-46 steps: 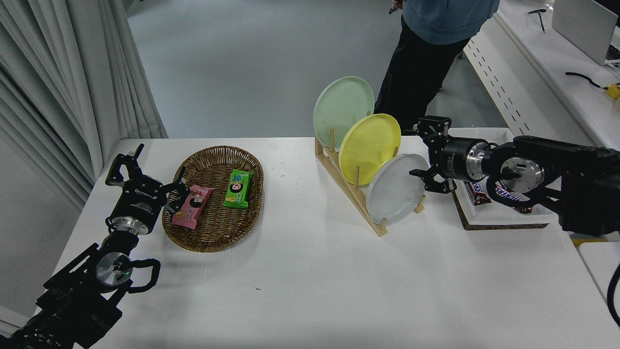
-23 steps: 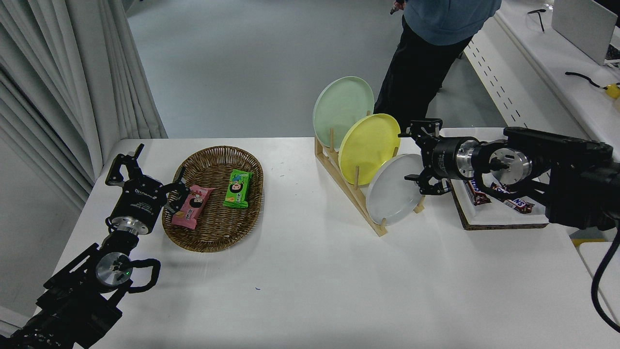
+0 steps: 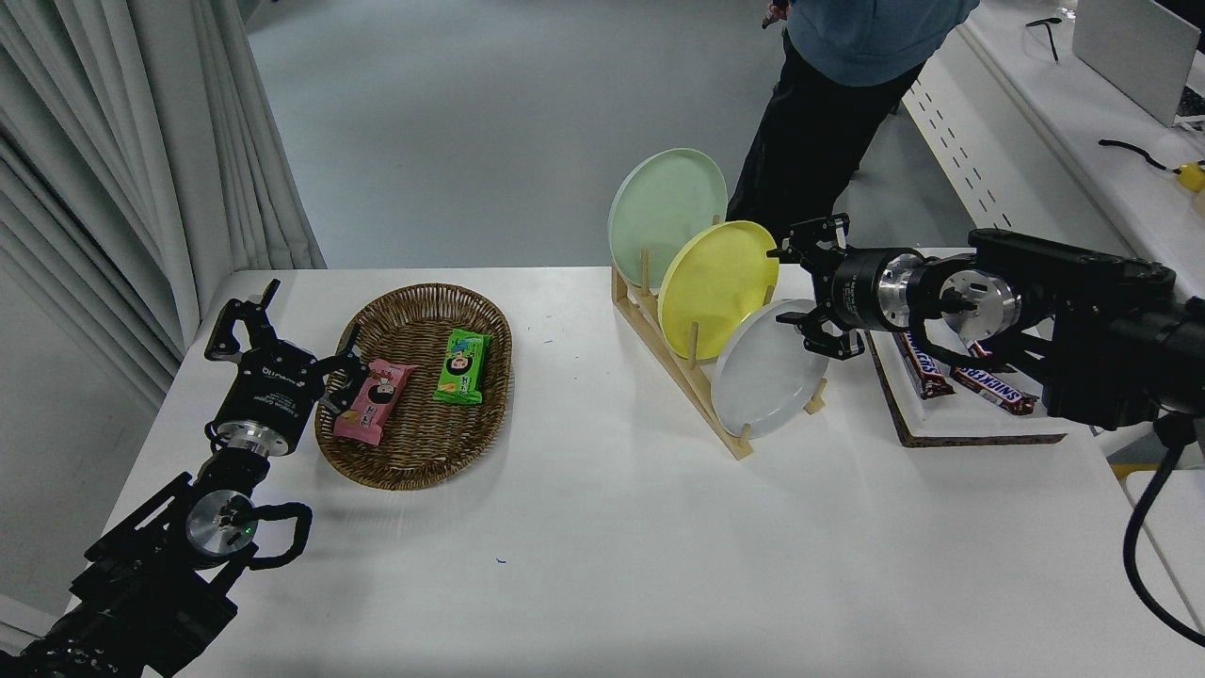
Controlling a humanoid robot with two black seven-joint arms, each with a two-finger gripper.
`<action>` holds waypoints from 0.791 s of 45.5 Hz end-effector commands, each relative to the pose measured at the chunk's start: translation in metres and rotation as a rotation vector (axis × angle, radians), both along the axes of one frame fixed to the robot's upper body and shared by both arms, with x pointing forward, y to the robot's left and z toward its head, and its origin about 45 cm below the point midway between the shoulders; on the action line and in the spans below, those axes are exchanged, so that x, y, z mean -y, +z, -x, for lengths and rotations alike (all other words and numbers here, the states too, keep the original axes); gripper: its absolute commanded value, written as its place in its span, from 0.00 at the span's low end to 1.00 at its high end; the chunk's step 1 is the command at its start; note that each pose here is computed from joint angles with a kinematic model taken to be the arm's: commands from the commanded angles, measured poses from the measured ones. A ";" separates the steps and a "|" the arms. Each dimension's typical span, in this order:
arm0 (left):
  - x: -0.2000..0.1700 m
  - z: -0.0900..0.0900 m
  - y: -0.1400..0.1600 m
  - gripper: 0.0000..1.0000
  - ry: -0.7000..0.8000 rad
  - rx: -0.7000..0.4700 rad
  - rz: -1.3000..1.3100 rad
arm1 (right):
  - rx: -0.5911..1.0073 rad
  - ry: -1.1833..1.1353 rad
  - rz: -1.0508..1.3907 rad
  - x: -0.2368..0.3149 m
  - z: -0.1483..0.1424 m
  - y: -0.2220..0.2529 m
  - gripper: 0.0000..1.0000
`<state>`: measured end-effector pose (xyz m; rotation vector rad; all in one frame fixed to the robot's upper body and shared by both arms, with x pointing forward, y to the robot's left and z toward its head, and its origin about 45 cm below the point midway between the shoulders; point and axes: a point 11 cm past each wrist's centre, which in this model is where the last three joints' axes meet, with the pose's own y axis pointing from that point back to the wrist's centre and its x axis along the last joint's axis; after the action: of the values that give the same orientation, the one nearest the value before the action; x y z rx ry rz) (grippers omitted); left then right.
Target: Place the plate on the table
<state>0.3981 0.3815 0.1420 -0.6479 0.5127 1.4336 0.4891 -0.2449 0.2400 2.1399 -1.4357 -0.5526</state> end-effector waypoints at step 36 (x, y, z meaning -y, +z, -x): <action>0.000 0.000 0.000 1.00 -0.001 -0.001 -0.001 | -0.030 0.016 0.015 -0.004 0.003 -0.008 0.57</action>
<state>0.3981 0.3815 0.1420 -0.6477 0.5127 1.4336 0.4870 -0.2437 0.2340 2.1192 -1.4127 -0.5659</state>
